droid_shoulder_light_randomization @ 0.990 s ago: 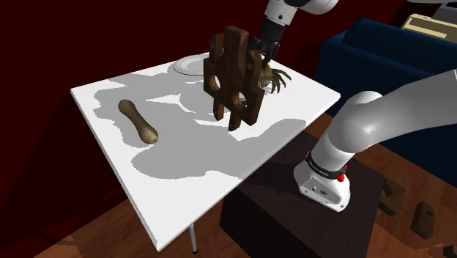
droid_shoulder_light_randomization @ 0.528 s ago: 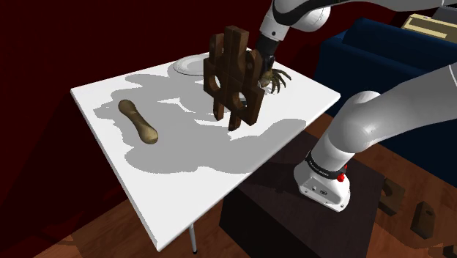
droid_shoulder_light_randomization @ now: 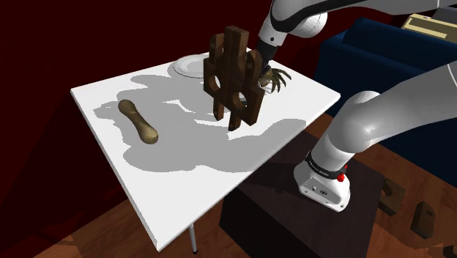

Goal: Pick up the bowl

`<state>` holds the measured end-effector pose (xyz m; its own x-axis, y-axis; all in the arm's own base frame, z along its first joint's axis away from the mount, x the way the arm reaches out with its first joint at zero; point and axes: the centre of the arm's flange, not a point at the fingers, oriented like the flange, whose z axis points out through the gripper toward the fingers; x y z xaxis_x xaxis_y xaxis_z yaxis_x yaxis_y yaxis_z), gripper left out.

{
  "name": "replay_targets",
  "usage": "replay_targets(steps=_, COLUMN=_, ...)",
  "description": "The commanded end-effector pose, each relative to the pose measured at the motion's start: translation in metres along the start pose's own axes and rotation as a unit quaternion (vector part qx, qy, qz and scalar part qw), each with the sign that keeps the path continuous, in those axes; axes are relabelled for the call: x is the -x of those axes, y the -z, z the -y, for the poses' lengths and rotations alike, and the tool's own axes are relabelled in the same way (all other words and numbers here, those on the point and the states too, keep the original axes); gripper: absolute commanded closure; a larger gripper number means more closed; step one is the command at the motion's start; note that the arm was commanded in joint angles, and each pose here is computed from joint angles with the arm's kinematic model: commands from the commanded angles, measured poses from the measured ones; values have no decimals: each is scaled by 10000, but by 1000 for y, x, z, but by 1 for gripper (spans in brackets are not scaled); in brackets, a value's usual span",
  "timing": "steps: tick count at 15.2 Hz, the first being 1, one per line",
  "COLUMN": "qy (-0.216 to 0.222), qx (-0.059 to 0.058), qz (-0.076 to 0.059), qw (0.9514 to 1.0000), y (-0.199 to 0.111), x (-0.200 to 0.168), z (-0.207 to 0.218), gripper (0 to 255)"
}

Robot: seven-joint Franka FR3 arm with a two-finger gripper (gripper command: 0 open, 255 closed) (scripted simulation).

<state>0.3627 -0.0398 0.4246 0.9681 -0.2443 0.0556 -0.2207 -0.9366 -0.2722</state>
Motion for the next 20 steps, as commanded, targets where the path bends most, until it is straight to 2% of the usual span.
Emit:
replay_targets(steps=1, qy=1, qx=1, qz=4, qw=10000, y=0, x=0, z=0, gripper=255)
replay_targets(steps=6, qy=1, qx=1, qz=4, qw=10000, y=-1, x=0, z=-1, gripper=255)
replay_targets(steps=20, qy=1, qx=1, qz=4, qw=10000, y=70, x=-4, z=19, gripper=255)
